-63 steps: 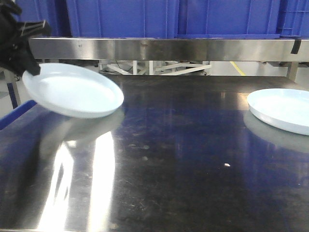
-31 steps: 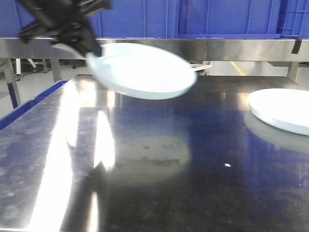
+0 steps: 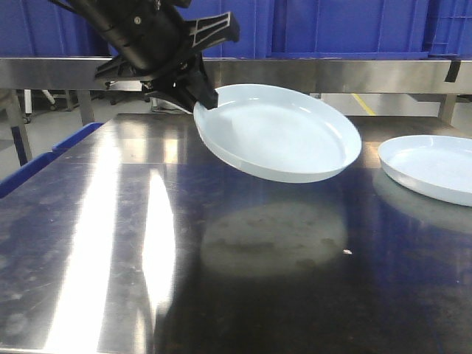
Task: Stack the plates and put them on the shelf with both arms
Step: 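Lift the plate with the left gripper and lower it at table center, then open the left gripper and withdraw it from the plate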
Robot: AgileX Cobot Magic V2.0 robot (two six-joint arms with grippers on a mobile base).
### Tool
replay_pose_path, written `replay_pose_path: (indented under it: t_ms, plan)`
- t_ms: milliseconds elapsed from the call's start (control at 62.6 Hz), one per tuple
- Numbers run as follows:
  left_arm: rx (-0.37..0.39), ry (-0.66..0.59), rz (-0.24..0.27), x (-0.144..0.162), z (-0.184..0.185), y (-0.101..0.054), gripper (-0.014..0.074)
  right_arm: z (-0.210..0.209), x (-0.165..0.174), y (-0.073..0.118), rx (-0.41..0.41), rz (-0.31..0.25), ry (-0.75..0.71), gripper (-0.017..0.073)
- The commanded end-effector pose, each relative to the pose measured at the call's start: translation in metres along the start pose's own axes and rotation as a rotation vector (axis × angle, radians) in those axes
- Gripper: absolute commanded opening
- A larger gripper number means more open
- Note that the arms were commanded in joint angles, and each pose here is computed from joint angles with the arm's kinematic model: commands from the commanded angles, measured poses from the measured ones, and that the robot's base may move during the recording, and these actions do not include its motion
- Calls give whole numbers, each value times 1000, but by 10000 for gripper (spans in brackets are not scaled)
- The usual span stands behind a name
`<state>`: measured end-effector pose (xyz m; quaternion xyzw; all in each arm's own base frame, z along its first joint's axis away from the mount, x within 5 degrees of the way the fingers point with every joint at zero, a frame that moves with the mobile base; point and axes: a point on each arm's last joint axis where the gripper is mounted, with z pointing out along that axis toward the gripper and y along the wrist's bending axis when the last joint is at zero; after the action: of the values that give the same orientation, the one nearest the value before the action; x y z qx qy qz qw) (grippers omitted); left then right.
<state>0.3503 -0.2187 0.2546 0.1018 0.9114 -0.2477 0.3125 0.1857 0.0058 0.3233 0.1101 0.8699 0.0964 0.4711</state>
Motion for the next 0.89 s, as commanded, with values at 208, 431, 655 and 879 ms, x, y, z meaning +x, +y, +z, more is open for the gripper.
replay_pose_path:
  t_ms: [208,431,655,879]
  plan:
    - [31,-128,2,-20,-16,-12,304,-7,-16,5,-24,-6,-105,530]
    - [27,-147,11,-22,-17,-12,458,-7,-16,5,-24,-6,-105,530]
    - [36,-212,8,-36,-42,-12,435,-7,-16,5,-23,-6,-98,530]
    - [41,-321,4,-60,-93,-9,78,-3,-15,4,-19,-5,-83,530]
